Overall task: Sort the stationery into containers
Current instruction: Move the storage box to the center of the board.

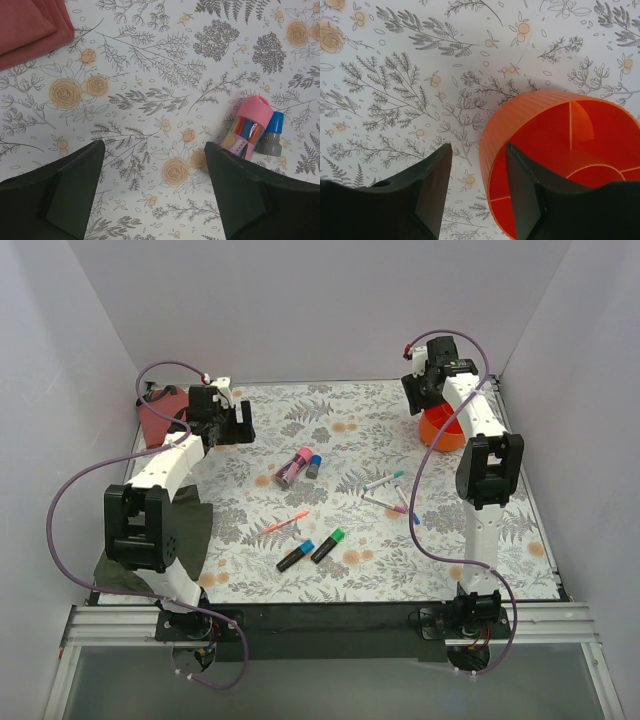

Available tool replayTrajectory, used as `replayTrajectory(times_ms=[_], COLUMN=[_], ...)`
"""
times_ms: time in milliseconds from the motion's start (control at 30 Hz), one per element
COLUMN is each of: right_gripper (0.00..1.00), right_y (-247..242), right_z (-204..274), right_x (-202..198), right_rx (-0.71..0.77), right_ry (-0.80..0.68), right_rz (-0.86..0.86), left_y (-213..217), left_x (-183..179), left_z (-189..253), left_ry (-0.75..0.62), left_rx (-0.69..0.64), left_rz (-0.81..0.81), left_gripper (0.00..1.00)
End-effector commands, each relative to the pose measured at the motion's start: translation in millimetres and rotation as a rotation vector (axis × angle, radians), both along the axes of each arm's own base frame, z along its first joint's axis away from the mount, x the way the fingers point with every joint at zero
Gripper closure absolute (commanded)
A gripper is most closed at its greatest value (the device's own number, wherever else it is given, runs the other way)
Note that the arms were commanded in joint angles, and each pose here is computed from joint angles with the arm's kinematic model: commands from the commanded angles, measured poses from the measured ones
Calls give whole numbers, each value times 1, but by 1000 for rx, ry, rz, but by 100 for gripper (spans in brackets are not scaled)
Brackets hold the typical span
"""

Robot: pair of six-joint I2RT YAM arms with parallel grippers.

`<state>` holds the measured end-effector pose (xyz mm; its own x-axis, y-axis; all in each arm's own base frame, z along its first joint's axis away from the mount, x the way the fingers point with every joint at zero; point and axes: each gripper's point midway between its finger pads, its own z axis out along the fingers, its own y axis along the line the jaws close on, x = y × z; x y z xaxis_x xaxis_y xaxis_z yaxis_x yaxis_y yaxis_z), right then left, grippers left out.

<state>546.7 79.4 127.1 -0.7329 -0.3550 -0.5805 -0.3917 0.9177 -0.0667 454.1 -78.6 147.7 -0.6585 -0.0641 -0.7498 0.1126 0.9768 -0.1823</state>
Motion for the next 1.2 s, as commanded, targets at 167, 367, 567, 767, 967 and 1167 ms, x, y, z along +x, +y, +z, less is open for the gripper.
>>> replayTrajectory(times_ms=[167, 367, 567, 767, 967, 1167], right_gripper=[45, 46, 53, 60, 69, 98], right_y=[-19, -20, -21, -17, -5, 7], right_z=[7, -3, -15, -23, -16, -15], right_x=[9, 7, 5, 3, -4, -14], right_rx=[-21, -23, -28, -29, -27, -52], right_ry=[-35, -12, 14, 33, 26, 34], right_rz=[-52, -54, -50, -37, -4, 36], left_y=[-5, -5, -8, -12, -12, -12], left_x=[-4, -1, 2, 1, -1, -1], left_z=[-4, -3, -3, -5, -8, -6], left_ry=[19, 15, 15, 19, 24, 17], left_rx=[-15, -13, -13, -11, -12, -14], left_rz=[-15, -17, -24, -35, -36, -33], left_gripper=[19, 19, 19, 19, 19, 19])
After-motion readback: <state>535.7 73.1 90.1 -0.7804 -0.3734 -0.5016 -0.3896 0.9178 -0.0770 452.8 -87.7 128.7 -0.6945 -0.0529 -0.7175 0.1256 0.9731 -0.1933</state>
